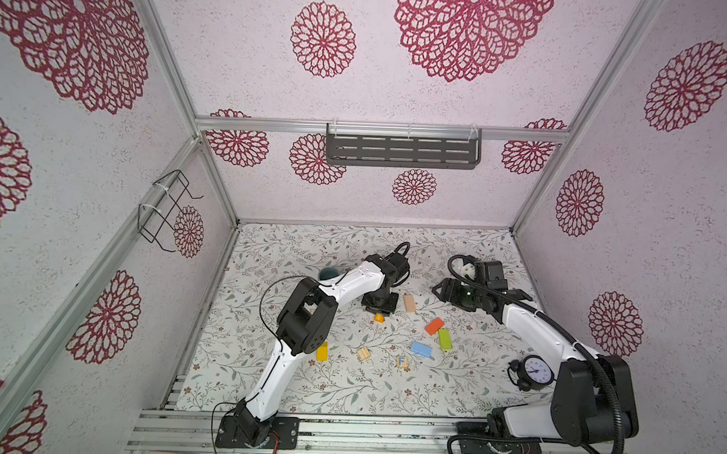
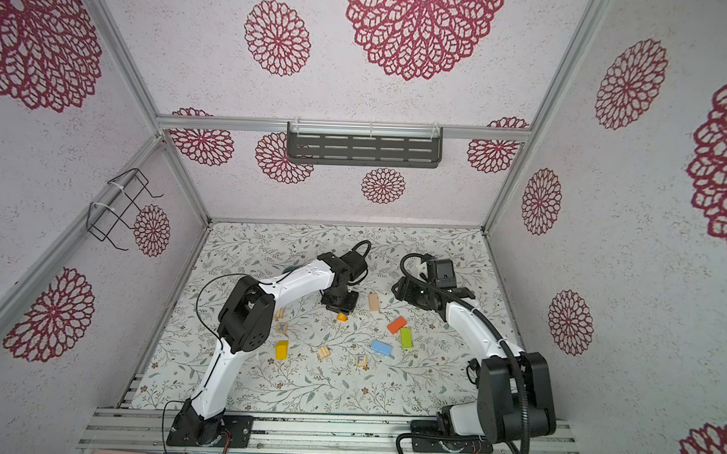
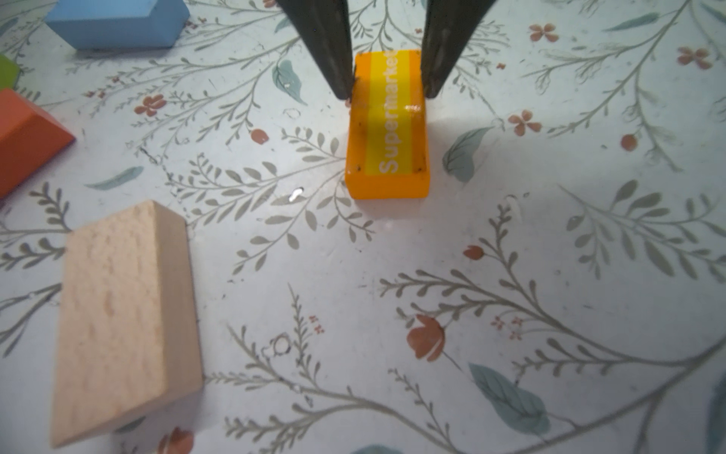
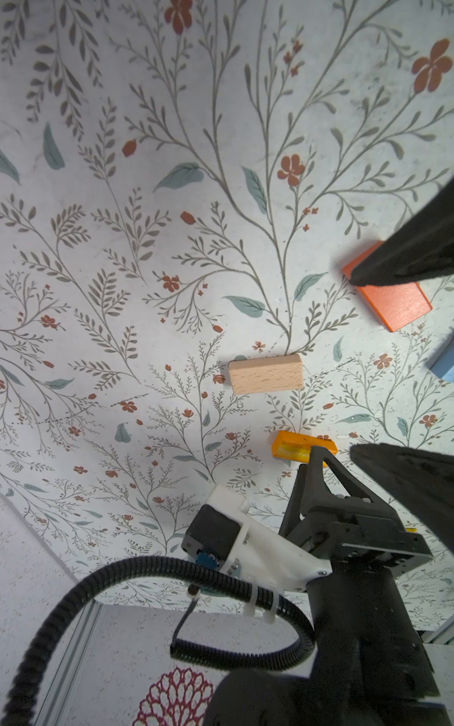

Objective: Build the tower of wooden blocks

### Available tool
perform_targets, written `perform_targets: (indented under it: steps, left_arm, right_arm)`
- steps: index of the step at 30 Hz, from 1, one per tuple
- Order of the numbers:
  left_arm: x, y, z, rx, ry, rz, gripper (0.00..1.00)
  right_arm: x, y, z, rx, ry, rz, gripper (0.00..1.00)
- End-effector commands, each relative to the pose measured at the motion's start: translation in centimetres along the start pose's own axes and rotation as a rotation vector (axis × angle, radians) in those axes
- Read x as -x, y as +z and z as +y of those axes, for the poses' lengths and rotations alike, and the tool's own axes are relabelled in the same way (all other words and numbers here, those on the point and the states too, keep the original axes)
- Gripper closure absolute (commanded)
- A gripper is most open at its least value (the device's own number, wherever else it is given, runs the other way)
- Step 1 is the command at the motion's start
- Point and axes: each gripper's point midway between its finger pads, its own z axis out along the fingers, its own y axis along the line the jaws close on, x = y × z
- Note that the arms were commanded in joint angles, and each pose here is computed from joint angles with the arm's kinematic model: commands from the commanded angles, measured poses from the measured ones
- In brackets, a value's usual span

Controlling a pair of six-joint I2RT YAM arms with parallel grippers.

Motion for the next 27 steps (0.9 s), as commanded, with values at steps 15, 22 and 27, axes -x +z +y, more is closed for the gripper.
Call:
perform_targets:
  steps: [15,22,27]
  left_arm:
    - [1.3,-0.5,0.3,0.038,-0.038,-0.010,0.53]
    - [0.5,-0.3,1.1,0.068,-0.041,-0.005,0.51]
    - [0.4,0.6,0.8,0.057,-0.048,0.003,0.52]
  right_arm:
    - [-0.1,-0.8,0.5,0.017,-0.013,-0.019,0.31]
    - [-0.3,-0.6,0.4,0.021,-0.009,-0.016,0.31]
    - [-0.4,-0.7,0.3,0.016,-0.008,-0.013,0.31]
